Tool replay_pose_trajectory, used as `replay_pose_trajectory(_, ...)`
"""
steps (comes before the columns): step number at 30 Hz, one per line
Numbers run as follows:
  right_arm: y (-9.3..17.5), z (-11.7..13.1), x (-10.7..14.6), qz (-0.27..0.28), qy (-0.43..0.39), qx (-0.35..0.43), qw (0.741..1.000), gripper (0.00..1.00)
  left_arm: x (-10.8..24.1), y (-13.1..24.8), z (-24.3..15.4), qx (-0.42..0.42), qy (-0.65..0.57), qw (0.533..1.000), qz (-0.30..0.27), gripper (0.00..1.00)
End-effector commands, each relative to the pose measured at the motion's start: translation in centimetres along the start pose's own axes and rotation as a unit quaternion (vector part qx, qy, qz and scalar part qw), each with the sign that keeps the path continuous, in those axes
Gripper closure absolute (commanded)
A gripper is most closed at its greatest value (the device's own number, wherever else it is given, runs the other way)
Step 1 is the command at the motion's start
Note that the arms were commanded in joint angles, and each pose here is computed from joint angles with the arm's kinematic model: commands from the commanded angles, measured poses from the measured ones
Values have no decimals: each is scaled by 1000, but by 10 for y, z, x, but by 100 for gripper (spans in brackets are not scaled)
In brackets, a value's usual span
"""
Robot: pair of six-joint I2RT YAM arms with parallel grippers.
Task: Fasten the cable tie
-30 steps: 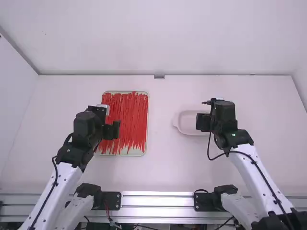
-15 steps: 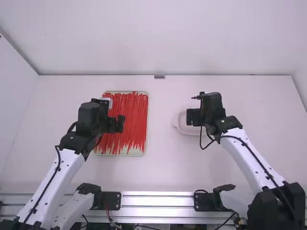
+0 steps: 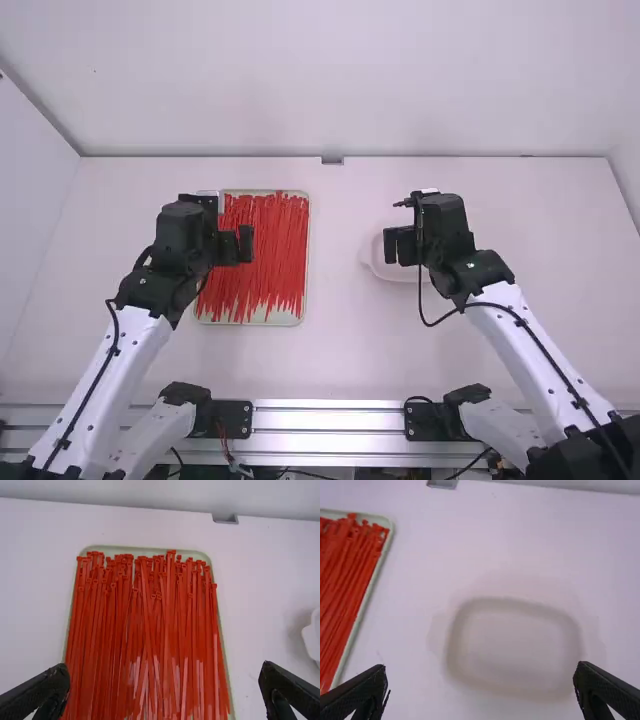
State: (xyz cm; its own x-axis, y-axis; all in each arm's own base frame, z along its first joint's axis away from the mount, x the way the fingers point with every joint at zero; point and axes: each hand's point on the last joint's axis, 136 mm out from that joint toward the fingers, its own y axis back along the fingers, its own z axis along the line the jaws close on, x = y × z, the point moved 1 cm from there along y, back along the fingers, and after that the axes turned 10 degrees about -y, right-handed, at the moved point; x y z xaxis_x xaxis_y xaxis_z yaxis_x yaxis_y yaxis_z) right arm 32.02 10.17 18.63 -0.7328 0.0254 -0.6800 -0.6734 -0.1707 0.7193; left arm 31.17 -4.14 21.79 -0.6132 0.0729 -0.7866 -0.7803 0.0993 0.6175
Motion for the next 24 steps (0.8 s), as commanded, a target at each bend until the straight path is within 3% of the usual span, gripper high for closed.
replay_pose_trajectory(1, 13, 11, -15, -25, 26, -23, 999, 1, -8, 0, 1, -7, 0, 1000, 3, 1)
replay_pose_trajectory(6, 11, 10, -14, -21, 7, -21, 1000, 1, -10, -4, -3, 3, -42, 999, 19, 1)
replay_pose_trajectory(17, -1, 9, -6, 1, 3, -16, 1000, 1, -24, -24, -1, -3, -12, 999, 41, 1)
replay_pose_trajectory(24, -12, 8, 0, 20, 4, -11, 1000, 1, -32, -45, -2, -3, -13, 996, 83, 1)
